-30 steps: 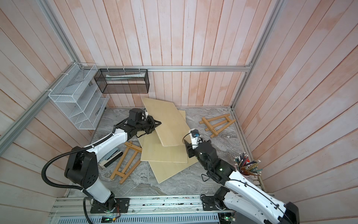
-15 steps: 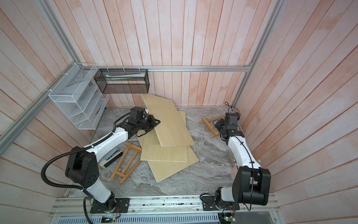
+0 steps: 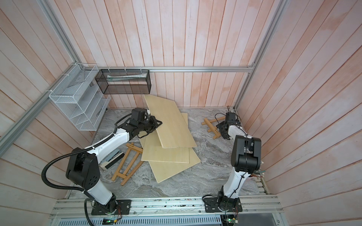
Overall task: Assemble the easel
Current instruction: Pick up the easel from the corner of the board.
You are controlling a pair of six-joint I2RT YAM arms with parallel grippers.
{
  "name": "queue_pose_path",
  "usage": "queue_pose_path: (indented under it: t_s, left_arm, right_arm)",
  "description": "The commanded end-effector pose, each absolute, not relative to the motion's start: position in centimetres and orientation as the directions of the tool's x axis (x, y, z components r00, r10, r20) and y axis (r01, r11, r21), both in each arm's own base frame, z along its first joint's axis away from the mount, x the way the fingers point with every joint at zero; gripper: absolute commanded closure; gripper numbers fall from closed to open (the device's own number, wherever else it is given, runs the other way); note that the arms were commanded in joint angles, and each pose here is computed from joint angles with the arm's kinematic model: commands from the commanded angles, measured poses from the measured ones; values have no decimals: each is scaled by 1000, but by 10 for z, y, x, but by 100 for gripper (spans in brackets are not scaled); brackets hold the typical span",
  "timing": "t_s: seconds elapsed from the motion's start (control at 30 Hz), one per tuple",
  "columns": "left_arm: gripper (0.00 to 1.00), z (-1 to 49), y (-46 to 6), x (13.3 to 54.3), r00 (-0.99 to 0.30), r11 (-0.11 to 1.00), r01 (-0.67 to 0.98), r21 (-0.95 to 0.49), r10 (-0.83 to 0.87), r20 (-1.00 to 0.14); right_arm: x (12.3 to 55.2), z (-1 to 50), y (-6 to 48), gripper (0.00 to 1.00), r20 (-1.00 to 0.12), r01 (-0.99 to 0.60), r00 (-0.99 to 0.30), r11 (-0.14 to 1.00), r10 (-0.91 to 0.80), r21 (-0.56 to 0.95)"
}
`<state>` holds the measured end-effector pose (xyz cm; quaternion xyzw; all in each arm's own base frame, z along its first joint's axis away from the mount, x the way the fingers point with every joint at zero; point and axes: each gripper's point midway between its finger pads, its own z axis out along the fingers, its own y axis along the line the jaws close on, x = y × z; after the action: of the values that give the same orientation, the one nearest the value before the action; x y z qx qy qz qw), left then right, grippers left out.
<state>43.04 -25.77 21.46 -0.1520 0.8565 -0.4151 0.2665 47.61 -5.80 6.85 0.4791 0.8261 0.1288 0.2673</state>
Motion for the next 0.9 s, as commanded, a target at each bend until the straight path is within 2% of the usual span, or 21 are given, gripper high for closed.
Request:
queue_pose_path:
  t_s: [0.0, 0.17, 0.27, 0.4, 0.53, 0.67, 0.8, 0.87]
  left_arm:
    - [100, 293, -254, 441, -649, 640, 275, -717, -427, -630]
    - [100, 293, -248, 441, -638, 638, 256, -726, -453, -623]
    - [100, 292, -246, 442, -633, 641, 245, -728, -463, -621]
    - [100, 291, -245, 444, -631, 642, 232, -731, -473, -615]
    - [100, 292, -244, 448, -625, 645, 221, -732, -483, -614]
    - [100, 298, -245, 451, -622, 648, 220, -729, -483, -617]
    - [100, 304, -246, 451, -622, 652, 226, -724, -475, -622]
    - [100, 306, -244, 451, -618, 658, 224, -719, -475, -627]
  right_arm:
    - [477, 51, -61, 32, -277, 774, -384, 471, 881, 424]
    - [478, 28, -64, 32, -260, 819, -375, 449, 890, 356]
    - [481, 21, -60, 37, -282, 819, -425, 498, 860, 284]
    - [481, 11, -52, 67, -302, 800, -494, 562, 816, 211]
    - [482, 13, -47, 98, -322, 767, -522, 600, 790, 229]
    - [487, 44, -39, 100, -385, 687, -541, 657, 748, 311]
    - [490, 102, -25, 100, -494, 550, -565, 748, 661, 371]
    - [487, 123, -13, 100, -496, 474, -599, 778, 629, 414]
